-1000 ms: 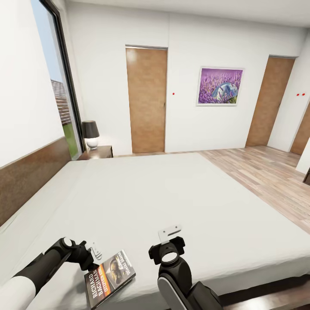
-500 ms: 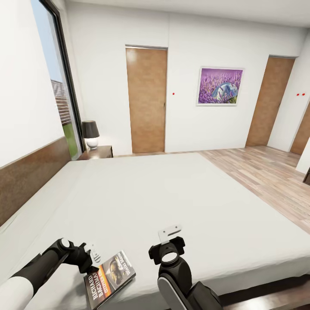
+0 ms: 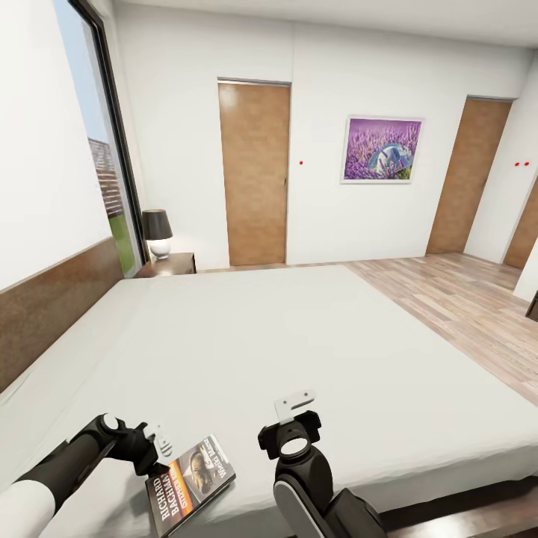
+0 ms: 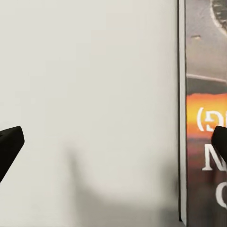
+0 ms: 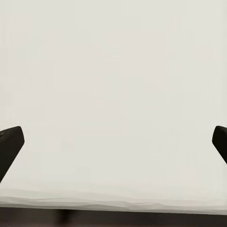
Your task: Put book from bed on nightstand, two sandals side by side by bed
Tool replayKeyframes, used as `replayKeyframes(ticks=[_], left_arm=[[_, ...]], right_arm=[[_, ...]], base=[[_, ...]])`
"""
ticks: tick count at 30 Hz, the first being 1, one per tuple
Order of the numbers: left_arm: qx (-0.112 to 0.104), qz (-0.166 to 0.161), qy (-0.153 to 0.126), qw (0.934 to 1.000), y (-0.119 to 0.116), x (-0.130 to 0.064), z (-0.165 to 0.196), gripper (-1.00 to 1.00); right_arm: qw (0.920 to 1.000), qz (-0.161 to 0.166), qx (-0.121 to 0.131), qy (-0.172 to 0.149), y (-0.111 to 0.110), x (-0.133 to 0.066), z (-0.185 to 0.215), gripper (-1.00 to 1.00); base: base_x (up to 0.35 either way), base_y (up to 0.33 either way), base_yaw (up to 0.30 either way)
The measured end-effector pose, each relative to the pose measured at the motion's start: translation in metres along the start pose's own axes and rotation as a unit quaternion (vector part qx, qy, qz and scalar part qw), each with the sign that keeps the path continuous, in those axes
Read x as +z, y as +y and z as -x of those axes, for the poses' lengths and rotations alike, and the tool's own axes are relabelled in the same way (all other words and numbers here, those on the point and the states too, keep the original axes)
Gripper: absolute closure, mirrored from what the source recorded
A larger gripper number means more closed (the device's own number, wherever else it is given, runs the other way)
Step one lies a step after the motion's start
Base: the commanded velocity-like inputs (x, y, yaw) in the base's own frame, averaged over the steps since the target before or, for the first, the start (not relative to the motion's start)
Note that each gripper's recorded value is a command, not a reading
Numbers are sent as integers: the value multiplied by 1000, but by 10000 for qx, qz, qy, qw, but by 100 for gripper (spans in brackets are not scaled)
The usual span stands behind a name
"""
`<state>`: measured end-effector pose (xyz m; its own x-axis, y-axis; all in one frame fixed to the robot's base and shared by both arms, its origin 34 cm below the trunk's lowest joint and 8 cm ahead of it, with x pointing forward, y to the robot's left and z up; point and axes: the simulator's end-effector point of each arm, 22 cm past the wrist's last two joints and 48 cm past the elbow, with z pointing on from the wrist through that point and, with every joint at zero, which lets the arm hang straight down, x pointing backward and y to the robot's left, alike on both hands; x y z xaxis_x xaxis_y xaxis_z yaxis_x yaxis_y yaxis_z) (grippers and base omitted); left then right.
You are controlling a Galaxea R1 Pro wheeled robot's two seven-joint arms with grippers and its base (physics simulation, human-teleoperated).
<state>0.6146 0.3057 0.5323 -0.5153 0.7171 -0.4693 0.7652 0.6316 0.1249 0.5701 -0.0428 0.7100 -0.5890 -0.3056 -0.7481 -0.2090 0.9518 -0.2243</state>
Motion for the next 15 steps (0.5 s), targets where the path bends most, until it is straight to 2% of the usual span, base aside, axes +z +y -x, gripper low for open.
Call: replayKeyframes(ticks=[15], left_arm=[[26, -13, 6, 10000, 0, 0, -1, -100]], right_arm=[[10000, -2, -1, 3, 0, 0, 0, -100]], base=[[0, 0, 0]])
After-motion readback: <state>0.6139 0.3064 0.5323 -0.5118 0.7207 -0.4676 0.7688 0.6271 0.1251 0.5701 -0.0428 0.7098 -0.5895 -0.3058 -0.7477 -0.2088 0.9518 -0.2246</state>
